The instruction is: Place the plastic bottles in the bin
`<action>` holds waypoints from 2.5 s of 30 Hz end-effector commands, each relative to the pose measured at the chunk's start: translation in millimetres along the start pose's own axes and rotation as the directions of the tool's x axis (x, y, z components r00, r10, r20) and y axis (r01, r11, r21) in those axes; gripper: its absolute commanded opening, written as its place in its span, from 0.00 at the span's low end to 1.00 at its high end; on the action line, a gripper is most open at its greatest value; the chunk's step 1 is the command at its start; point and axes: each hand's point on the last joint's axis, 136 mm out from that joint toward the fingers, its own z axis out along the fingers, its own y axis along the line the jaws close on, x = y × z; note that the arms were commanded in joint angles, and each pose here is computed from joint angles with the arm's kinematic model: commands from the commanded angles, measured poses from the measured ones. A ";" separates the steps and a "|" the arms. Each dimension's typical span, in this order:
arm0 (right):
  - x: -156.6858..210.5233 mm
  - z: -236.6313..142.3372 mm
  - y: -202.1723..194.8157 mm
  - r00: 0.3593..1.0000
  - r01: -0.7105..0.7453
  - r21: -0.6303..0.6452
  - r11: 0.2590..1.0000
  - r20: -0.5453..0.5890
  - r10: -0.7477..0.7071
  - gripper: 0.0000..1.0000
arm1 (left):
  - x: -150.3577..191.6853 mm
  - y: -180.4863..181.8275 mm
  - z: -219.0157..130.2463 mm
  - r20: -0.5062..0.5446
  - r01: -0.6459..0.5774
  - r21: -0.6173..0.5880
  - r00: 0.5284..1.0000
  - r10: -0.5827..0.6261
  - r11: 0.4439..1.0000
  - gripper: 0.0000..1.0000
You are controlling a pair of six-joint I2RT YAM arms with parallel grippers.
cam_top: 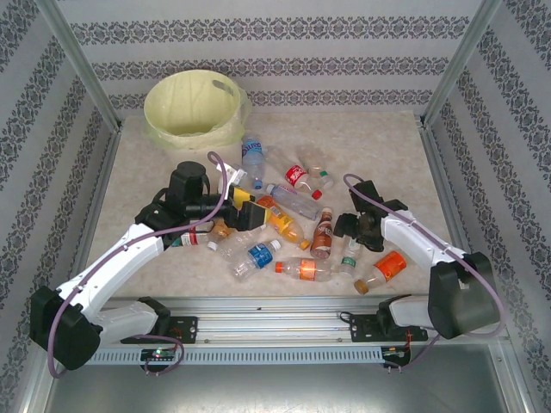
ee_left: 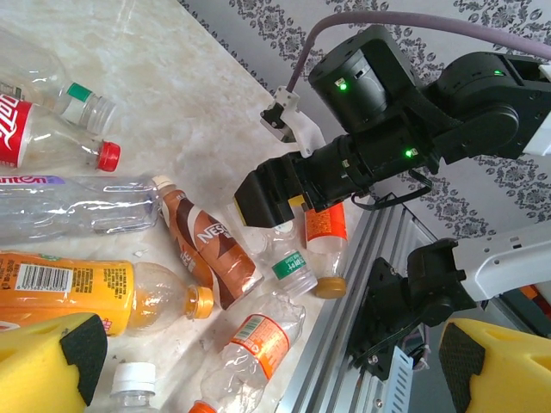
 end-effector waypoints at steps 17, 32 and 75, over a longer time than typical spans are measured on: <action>-2.1 20.9 -13.1 1.000 -0.006 0.064 0.998 -0.006 0.006 0.67 | 3.3 -2.0 2.9 -0.020 -0.031 -0.008 0.999 0.031 0.999 1.00; -14.6 -9.8 -3.7 0.995 0.042 -0.004 0.999 0.089 -0.041 0.57 | 3.2 1.5 3.7 -0.021 -0.027 -0.029 0.999 0.027 0.999 1.00; -47.8 -181.4 82.5 0.934 0.136 -0.514 0.847 0.352 0.064 0.52 | 31.9 -62.4 151.3 -0.032 0.157 0.097 0.987 -0.154 0.983 0.89</action>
